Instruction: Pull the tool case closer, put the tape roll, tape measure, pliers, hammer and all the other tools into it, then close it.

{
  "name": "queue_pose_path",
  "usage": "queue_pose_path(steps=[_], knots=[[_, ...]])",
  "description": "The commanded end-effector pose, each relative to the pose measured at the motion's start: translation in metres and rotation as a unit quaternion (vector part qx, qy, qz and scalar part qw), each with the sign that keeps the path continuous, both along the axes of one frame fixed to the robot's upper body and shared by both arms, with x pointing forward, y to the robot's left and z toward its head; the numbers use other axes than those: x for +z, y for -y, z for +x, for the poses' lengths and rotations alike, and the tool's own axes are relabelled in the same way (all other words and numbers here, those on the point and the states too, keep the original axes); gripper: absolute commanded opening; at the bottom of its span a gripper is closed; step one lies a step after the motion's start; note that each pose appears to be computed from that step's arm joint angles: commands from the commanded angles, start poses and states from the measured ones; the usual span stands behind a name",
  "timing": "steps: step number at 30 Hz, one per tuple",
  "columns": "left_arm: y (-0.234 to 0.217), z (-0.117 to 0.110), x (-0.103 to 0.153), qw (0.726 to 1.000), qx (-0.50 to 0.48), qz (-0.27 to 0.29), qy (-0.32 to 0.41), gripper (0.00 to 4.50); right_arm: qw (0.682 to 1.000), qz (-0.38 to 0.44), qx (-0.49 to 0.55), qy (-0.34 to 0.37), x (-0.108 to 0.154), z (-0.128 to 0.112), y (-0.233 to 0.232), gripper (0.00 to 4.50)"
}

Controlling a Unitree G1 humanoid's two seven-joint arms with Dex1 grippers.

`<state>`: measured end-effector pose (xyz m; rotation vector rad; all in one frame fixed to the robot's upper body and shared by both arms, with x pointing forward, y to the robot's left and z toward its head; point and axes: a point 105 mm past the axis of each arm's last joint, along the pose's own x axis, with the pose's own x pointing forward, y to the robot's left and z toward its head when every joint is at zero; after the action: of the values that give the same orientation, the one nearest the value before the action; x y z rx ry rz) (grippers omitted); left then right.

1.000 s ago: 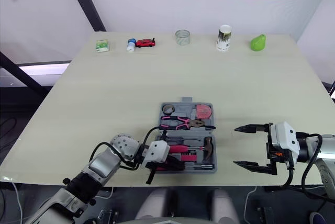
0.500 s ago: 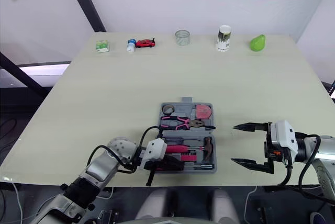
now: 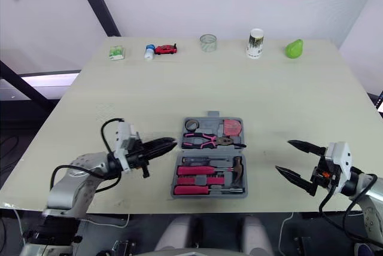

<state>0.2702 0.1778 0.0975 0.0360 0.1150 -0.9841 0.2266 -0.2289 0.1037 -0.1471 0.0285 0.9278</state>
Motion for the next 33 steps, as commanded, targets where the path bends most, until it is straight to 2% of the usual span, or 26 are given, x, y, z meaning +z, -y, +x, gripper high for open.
queue_pose_path(steps=[1, 2, 3, 5, 6, 13, 17, 23, 28, 33], knots=[[-0.046, -0.011, 0.000, 0.996, 0.088, 0.011, 0.003, 2.29, 0.997, 0.001, -0.077, 0.026, 0.004, -0.006, 0.032, 4.50], [-0.057, -0.016, -0.004, 0.994, 0.111, 0.016, -0.005, 2.92, 0.995, 0.002, -0.099, 0.026, 0.002, -0.009, 0.040, 4.50], [-0.071, -0.022, -0.009, 0.990, 0.140, 0.020, -0.012, 3.14, 0.992, 0.004, -0.122, 0.024, -0.001, -0.012, 0.049, 4.50], [-0.093, -0.033, -0.016, 0.982, 0.185, 0.028, -0.025, 4.23, 0.987, 0.008, -0.162, 0.020, -0.006, -0.018, 0.065, 4.50], [-0.102, -0.039, -0.019, 0.978, 0.205, 0.029, -0.030, 4.48, 0.983, 0.012, -0.183, 0.018, -0.008, -0.023, 0.073, 4.50], [-0.156, -0.077, -0.042, 0.948, 0.308, 0.044, -0.068, 4.48, 0.953, 0.028, -0.301, -0.012, -0.028, -0.054, 0.124, 4.50], [-0.165, -0.085, -0.048, 0.943, 0.320, 0.052, -0.074, 4.48, 0.948, 0.026, -0.316, -0.019, -0.034, -0.063, 0.131, 4.50], [-0.155, -0.072, -0.041, 0.953, 0.293, 0.062, -0.052, 4.48, 0.959, 0.018, -0.282, -0.011, -0.030, -0.051, 0.118, 4.50], [-0.127, -0.049, -0.029, 0.970, 0.208, 0.126, -0.018, 4.48, 0.978, -0.005, -0.208, -0.014, -0.024, -0.033, 0.088, 4.50], [-0.096, -0.027, -0.015, 0.980, 0.160, 0.118, 0.008, 4.48, 0.986, -0.015, -0.166, -0.007, -0.019, -0.013, 0.064, 4.50]])
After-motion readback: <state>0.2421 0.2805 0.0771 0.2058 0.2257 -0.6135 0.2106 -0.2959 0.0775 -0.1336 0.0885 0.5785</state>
